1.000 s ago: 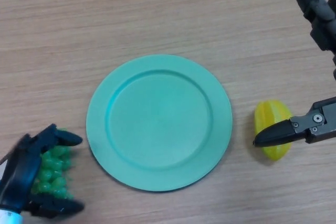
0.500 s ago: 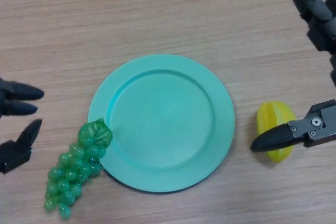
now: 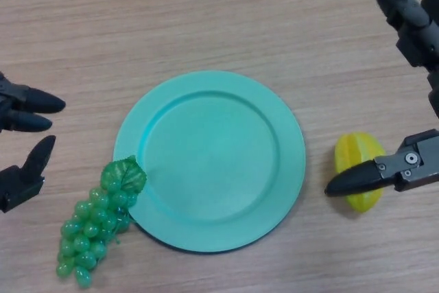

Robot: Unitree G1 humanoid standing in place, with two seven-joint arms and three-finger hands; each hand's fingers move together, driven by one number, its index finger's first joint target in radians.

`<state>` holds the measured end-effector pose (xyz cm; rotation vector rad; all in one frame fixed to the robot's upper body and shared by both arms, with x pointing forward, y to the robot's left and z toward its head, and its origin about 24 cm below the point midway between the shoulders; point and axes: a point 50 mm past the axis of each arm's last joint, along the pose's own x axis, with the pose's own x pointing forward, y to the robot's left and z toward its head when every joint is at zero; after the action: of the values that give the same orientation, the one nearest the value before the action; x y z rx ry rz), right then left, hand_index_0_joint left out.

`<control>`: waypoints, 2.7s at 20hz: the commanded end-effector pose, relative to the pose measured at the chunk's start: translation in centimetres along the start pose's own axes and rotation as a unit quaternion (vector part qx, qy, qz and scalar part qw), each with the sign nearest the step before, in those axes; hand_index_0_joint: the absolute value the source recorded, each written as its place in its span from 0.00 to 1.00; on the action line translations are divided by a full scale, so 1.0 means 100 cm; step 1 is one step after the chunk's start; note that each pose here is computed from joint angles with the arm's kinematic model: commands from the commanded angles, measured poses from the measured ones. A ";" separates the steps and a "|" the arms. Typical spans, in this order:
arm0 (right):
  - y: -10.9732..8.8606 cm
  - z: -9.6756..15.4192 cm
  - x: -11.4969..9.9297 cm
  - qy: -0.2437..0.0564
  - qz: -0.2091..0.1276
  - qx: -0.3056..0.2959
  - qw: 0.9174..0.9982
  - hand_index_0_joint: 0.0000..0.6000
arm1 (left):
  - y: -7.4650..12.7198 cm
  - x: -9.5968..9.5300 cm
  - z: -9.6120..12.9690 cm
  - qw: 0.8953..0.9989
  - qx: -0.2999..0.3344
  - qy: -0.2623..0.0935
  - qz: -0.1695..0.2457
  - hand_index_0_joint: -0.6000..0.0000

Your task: Pick up the green grapes and place it on the plate

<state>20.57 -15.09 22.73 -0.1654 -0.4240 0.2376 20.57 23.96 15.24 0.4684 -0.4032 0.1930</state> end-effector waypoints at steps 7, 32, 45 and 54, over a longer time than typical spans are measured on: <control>0.002 0.022 0.005 -0.080 -0.009 -0.030 0.996 0.00 | 0.021 -0.021 -0.006 0.997 -0.061 0.030 0.025 1.00; -0.003 0.028 -0.002 -0.094 -0.019 -0.016 0.995 0.33 | -0.040 -0.056 -0.086 0.989 0.072 0.073 -0.111 1.00; -0.001 0.028 -0.004 -0.090 -0.020 -0.012 0.996 0.00 | -0.015 -0.045 -0.059 0.979 -0.155 0.120 -0.048 0.00; -0.001 0.029 -0.004 -0.093 -0.018 -0.011 0.995 0.00 | 0.013 -0.031 0.006 0.993 -0.111 -0.036 -0.030 0.00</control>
<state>20.47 -14.87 22.96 -0.1589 -0.4321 0.2146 18.35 24.04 11.64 0.1817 -0.2562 0.0813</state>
